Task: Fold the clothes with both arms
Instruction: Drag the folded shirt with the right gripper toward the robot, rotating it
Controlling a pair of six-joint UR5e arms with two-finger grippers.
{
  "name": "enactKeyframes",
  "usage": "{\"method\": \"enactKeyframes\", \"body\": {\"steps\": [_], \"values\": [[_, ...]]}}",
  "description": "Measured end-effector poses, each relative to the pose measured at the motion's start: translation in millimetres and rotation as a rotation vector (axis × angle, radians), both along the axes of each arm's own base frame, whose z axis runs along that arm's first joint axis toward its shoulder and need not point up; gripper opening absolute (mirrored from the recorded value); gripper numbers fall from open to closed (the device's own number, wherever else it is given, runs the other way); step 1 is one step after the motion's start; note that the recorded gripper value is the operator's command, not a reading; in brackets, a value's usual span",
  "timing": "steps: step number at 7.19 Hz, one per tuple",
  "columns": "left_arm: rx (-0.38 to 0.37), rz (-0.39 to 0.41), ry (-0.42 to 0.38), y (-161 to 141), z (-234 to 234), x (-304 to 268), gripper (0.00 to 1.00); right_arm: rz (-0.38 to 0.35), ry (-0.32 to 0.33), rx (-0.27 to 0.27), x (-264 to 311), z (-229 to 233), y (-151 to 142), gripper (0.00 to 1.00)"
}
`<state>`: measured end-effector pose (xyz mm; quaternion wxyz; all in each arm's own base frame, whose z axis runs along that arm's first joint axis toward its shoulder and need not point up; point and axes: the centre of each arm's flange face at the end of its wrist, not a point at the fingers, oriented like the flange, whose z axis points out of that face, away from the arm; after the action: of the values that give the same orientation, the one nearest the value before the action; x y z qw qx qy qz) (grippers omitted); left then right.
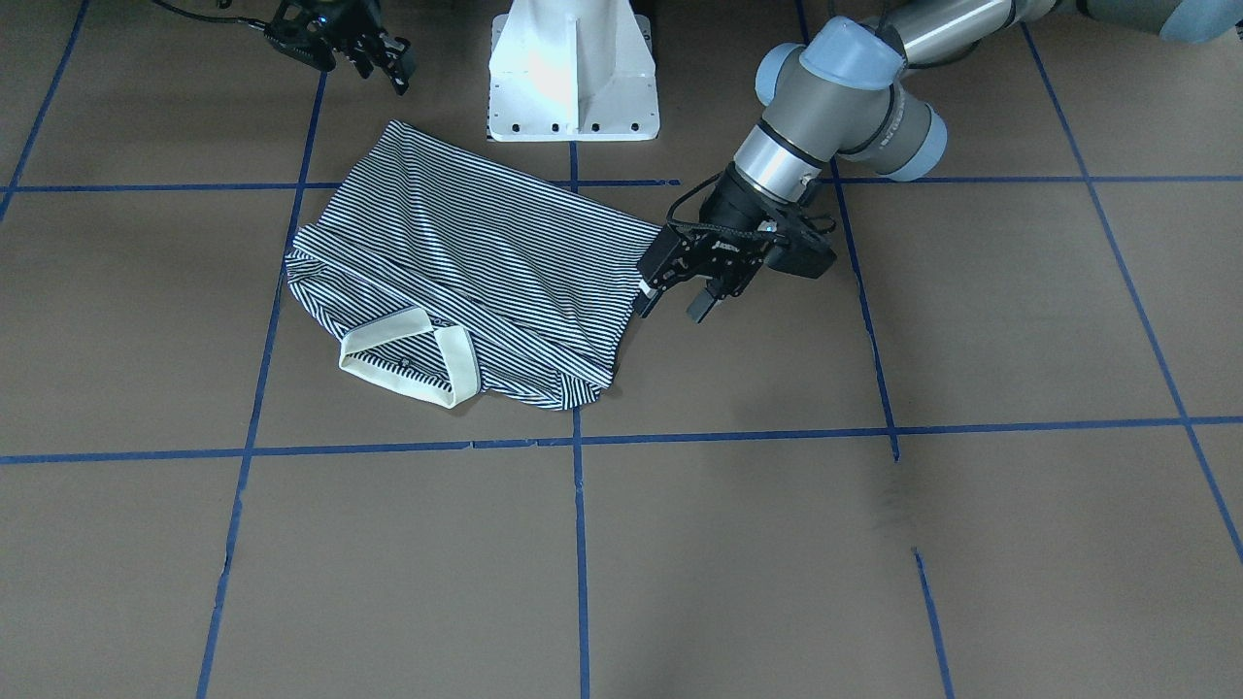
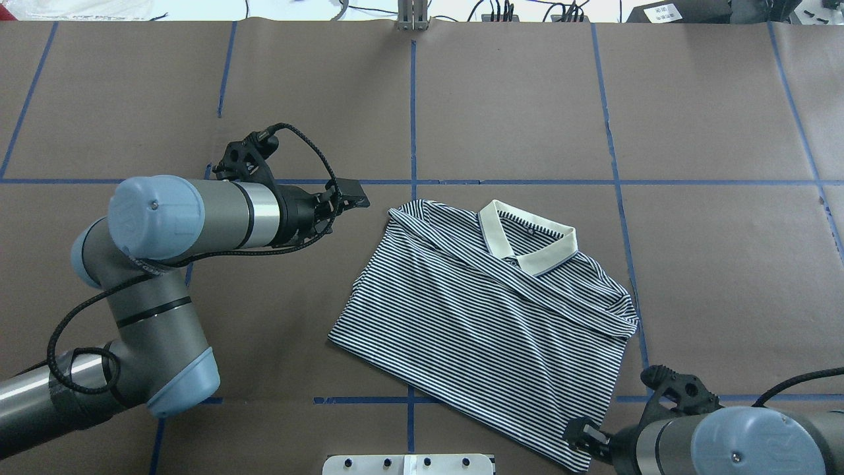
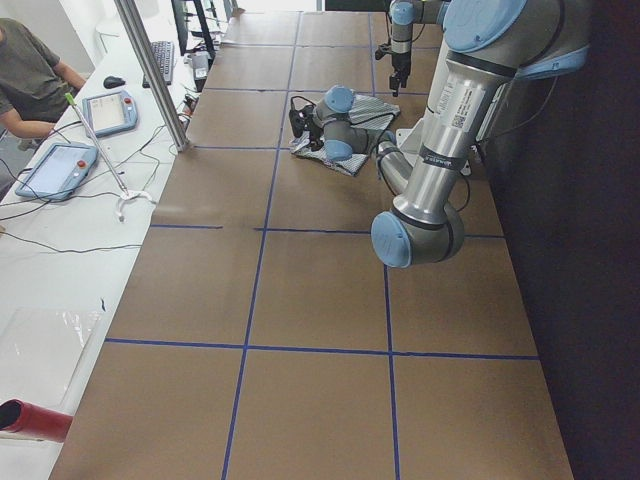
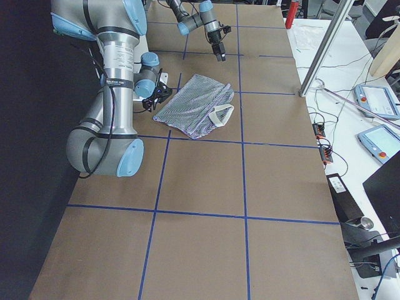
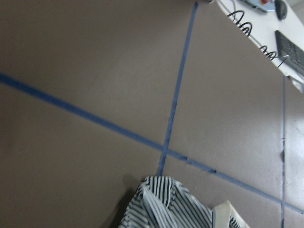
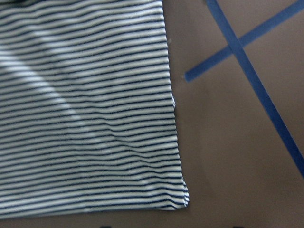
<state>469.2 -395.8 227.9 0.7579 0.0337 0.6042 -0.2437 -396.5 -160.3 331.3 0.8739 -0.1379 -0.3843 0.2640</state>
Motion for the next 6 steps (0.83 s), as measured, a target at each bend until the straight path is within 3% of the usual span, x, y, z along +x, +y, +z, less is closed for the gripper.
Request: {"method": "enactKeyframes", "body": {"steps": [2,3,4,6], "values": [[-0.086,0.037,-0.106,48.8,8.7,25.7,0.79,0.195,-0.033,0.063,15.3,-16.5,-71.5,1.0],[-0.093,0.031,-0.159,65.1,21.9,37.6,0.79,0.261,-0.048,0.105,15.5,-26.9,-102.9,1.0],[-0.097,0.029,-0.203,76.6,36.4,45.6,0.78,0.292,-0.049,0.135,14.1,-31.4,-123.9,1.0],[-0.112,0.05,-0.285,95.1,53.3,59.2,0.76,0.304,-0.044,0.158,12.9,-32.5,-136.4,1.0]]}}
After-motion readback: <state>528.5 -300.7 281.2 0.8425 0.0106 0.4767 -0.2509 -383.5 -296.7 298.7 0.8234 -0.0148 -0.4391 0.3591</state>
